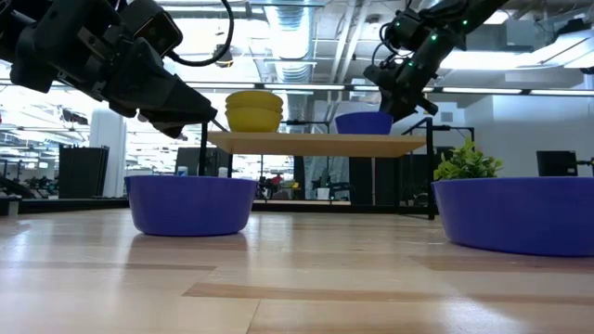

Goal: Pick & Place Mini bowls
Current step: Put the blue bowl on the shelf, then stack the blue bowl on the top of the blue bowl on the shelf

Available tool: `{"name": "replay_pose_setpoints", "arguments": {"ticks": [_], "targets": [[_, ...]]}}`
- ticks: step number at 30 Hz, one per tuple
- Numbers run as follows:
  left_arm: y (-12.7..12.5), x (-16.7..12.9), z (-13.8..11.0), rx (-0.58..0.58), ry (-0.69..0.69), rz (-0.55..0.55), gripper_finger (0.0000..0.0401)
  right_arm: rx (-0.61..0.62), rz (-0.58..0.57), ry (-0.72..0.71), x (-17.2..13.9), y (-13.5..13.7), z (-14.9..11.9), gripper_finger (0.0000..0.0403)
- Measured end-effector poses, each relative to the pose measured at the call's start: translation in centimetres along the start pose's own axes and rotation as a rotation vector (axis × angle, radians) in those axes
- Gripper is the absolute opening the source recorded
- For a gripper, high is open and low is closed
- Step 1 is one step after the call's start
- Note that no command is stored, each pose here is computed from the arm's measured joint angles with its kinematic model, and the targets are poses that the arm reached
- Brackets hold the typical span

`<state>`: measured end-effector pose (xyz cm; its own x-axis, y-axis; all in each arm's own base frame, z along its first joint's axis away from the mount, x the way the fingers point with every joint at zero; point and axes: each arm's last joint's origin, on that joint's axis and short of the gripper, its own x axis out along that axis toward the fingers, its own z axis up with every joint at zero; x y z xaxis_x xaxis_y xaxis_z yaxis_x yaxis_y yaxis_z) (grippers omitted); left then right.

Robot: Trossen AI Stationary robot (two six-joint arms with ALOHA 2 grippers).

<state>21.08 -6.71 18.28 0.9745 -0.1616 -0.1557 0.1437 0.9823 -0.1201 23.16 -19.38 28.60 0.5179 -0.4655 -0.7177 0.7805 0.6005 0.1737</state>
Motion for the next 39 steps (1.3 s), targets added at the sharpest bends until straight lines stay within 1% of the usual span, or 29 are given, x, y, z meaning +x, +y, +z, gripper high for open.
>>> {"name": "replay_pose_setpoints", "arguments": {"ticks": [4,12,20,37,39], "targets": [[0.0,0.0,0.0,0.0,0.0,0.0,0.0104,-0.017,0.002,0.0,0.0,0.0,0.0,0.0071],[0.0,0.0,0.0,0.0,0.0,0.0,0.0104,-0.049,0.009,-0.014,-0.3,0.1,0.4,0.0072],[0.0,0.0,0.0,0.0,0.0,0.0,0.0104,-0.051,0.013,-0.03,-0.6,0.3,0.8,0.0072],[0.0,0.0,0.0,-0.019,-0.004,-0.001,0.0104,-0.055,0.002,-0.002,-0.8,0.2,0.5,0.0072],[0.0,0.0,0.0,-0.019,-0.005,-0.001,0.0104,-0.098,0.013,0.004,-1.2,0.3,0.4,0.0072]]}}
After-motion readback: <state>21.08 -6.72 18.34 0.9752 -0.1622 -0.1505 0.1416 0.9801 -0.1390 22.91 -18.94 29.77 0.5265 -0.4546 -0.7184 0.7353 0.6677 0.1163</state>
